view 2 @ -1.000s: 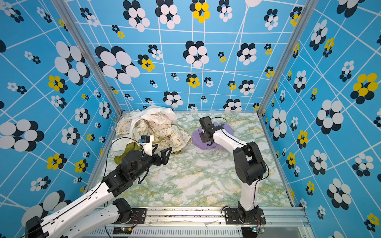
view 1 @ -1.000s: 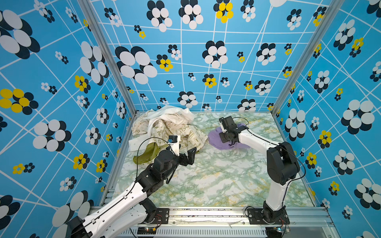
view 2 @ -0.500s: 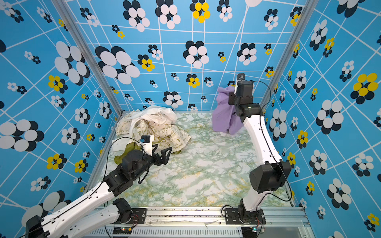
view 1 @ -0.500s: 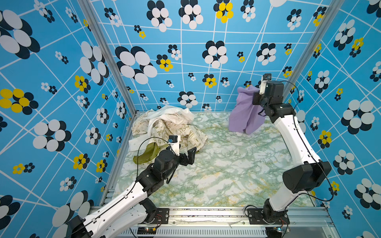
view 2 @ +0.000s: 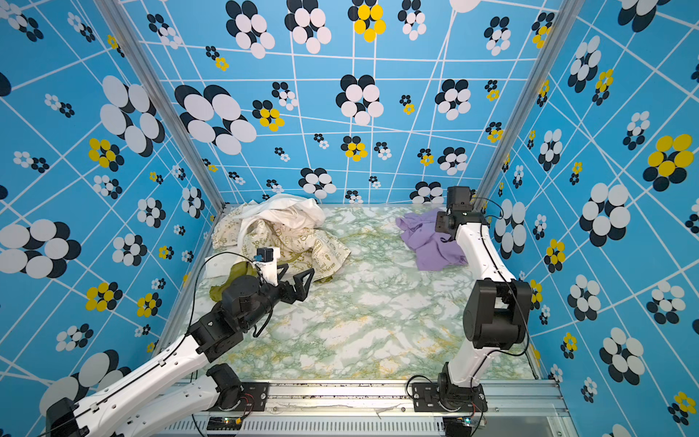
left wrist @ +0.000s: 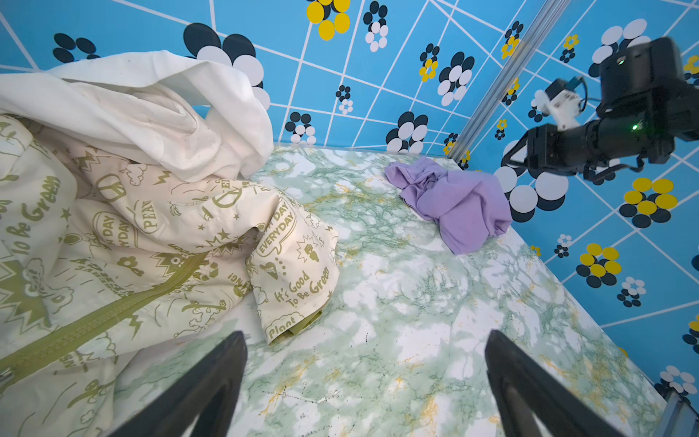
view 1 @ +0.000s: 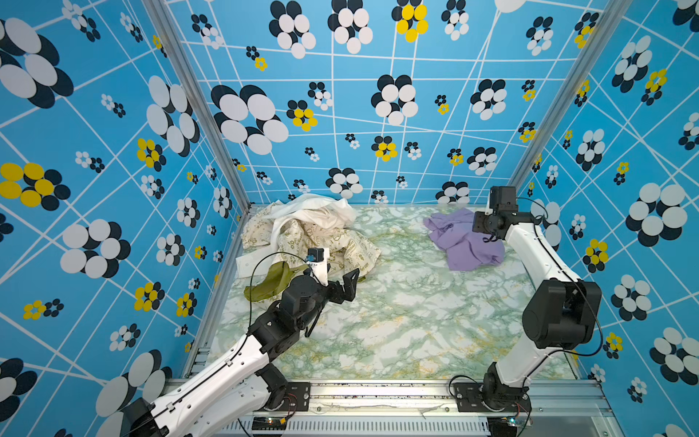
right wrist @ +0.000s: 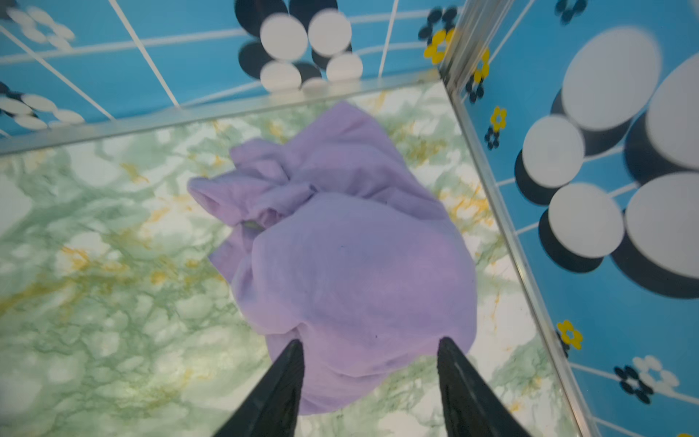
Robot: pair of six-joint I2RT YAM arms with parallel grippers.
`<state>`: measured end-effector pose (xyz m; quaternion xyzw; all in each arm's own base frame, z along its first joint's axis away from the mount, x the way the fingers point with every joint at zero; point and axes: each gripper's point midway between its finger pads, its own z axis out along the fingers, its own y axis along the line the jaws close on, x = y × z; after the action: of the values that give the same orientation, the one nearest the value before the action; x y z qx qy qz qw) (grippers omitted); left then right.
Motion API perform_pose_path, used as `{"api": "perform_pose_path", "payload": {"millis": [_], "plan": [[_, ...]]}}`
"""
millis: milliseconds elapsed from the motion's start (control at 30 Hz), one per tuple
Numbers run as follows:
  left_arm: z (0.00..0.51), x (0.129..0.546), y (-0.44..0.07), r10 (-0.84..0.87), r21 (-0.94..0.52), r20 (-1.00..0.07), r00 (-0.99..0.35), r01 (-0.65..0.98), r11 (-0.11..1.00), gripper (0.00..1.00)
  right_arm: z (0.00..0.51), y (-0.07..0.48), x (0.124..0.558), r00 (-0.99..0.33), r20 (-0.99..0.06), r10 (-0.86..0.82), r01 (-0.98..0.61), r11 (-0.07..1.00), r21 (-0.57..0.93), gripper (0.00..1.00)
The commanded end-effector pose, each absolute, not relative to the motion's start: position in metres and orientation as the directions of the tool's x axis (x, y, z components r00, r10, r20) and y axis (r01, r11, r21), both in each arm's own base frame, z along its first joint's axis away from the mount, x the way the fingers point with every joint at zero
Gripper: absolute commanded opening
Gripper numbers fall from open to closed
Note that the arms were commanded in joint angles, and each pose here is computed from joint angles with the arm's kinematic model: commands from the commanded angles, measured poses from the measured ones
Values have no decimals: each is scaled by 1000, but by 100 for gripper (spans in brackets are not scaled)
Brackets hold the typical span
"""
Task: Pick out a specific cloth from the pile
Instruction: 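Lower the purple cloth onto the table far from the pile with the right gripper, then open the right gripper and lift it off the purple cloth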
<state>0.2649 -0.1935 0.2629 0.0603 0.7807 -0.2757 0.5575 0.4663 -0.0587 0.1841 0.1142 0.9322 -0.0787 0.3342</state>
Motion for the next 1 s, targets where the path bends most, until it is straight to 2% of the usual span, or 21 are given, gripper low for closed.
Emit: {"api": "perform_pose_path", "payload": {"millis": [0,67,167,267,433,600,733,967], "plan": [[260,265,-188,-218,-357,-907,-361,381,853,99,209,-42,463,-697,-674,244,257,963,83,73],[260,266,-187,-220,-355,-907,-358,373,857,99,220,-40,466,-676,-694,247,251,963,98,80],[260,267,-187,-222,-355,-908,-355,368,859,99,224,-37,471,-672,-698,247,236,965,114,83],[258,268,-186,-222,-352,-908,-356,361,863,99,211,-32,476,-702,-666,254,224,966,132,87],[258,268,-185,-216,-346,-909,-356,359,867,99,170,-27,477,-769,-580,270,231,962,142,99],[258,269,-182,-210,-337,-912,-352,351,874,99,123,-28,471,-845,-470,255,235,967,102,99],[257,271,-181,-211,-336,-911,-353,343,877,99,84,-31,460,-911,-341,229,228,973,44,99],[253,274,-172,-206,-319,-913,-352,301,899,99,42,-36,449,-968,-170,186,193,981,-24,99]]}}
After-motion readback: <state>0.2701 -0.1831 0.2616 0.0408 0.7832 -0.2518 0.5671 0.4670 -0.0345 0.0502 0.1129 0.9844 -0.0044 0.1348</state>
